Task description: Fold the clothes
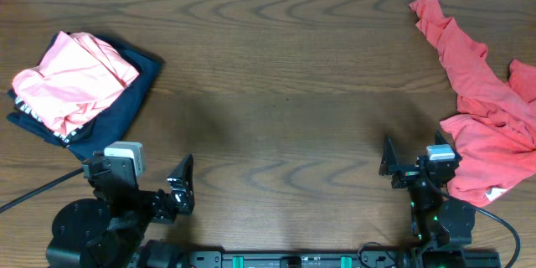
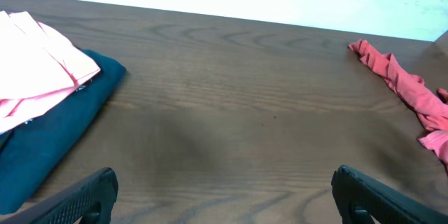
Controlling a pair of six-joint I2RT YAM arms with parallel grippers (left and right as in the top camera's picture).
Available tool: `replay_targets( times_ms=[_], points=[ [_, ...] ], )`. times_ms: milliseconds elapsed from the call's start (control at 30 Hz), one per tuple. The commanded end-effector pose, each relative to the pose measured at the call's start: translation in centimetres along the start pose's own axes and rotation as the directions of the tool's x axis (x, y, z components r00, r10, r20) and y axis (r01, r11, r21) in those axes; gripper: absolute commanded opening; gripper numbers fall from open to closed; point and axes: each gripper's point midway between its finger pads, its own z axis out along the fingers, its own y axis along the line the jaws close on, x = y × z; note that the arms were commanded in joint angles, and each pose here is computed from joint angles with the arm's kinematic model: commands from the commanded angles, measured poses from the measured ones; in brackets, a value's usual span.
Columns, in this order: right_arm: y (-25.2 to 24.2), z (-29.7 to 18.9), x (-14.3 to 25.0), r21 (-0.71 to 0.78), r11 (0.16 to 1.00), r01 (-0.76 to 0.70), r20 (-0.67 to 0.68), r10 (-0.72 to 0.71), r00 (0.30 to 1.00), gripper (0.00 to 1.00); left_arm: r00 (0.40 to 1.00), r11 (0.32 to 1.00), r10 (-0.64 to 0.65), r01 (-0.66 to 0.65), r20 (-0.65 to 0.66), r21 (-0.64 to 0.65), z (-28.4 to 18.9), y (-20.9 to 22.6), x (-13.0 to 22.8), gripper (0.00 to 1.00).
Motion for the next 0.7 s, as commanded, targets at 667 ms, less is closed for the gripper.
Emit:
replay_targets(
  times_ms=[667],
  points=[
    [0.1,0.0,0.1,-0.001,1.000,0.013,-0.001,-0.013,1.000,0.99,0.979,0.985,-0.003,0.038,0.205,-0.166,9.8,7.7,9.1,0.98]
  ],
)
